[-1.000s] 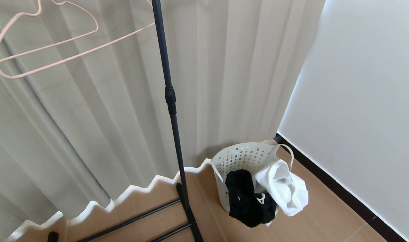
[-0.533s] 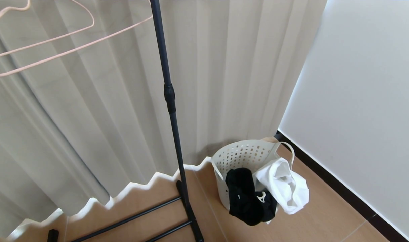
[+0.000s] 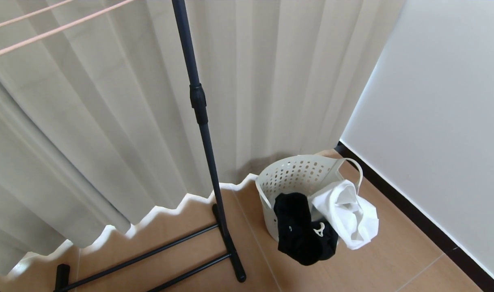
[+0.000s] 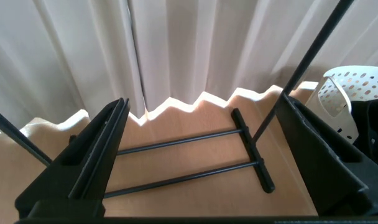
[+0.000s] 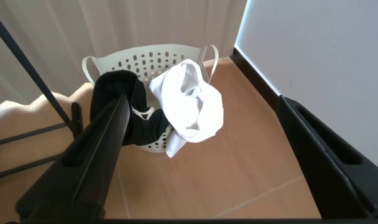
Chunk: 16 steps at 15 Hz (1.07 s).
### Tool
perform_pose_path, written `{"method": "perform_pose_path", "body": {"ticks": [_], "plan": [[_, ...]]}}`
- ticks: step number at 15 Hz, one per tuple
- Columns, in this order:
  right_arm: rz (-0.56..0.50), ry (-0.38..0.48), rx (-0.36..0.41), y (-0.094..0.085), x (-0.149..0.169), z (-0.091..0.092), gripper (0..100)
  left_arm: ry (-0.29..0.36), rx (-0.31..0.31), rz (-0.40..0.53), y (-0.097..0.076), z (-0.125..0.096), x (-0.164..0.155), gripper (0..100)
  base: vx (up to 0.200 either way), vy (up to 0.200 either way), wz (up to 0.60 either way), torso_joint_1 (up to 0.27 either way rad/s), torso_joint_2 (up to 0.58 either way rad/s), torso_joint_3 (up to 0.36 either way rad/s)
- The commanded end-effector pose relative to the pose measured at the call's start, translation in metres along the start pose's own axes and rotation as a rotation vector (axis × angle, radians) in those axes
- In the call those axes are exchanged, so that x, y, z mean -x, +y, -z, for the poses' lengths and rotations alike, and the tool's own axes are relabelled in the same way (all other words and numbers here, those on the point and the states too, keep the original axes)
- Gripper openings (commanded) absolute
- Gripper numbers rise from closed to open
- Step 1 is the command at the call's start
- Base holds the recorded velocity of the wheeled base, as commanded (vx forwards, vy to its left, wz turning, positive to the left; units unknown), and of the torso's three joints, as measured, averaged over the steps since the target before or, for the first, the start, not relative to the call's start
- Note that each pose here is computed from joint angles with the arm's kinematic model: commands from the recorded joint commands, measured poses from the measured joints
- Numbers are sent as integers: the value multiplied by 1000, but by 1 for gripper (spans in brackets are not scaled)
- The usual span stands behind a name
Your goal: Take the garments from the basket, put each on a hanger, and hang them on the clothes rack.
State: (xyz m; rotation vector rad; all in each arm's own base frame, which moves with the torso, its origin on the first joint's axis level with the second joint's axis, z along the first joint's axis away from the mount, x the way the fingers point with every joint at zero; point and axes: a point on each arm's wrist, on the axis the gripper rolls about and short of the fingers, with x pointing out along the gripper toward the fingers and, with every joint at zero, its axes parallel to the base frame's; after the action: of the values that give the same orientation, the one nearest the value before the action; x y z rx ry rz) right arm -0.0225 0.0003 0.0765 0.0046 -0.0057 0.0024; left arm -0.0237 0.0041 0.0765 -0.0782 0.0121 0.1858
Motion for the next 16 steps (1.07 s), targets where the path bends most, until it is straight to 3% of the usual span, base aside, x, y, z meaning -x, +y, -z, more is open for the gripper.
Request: {"method": "perform_pose_path", "body": {"ticks": [1,14,15,16], "plan": [[-1,1,0,0,0,0,100,-1,1,0,0,0,0,100,0,0,0,12,2,-203],[-4,6,20,0,0,0,100,0,-1,-1,0,0,0,100,0,0,0,2,5,-196],[7,32,20,0,-1,1,100,-1,1,0,0,0,0,100,0,0,0,-2,7,-163],[23,118,23,0,-5,-1,100,-1,0,0,0,0,0,100,0,0,0,-2,-7,-85]]}}
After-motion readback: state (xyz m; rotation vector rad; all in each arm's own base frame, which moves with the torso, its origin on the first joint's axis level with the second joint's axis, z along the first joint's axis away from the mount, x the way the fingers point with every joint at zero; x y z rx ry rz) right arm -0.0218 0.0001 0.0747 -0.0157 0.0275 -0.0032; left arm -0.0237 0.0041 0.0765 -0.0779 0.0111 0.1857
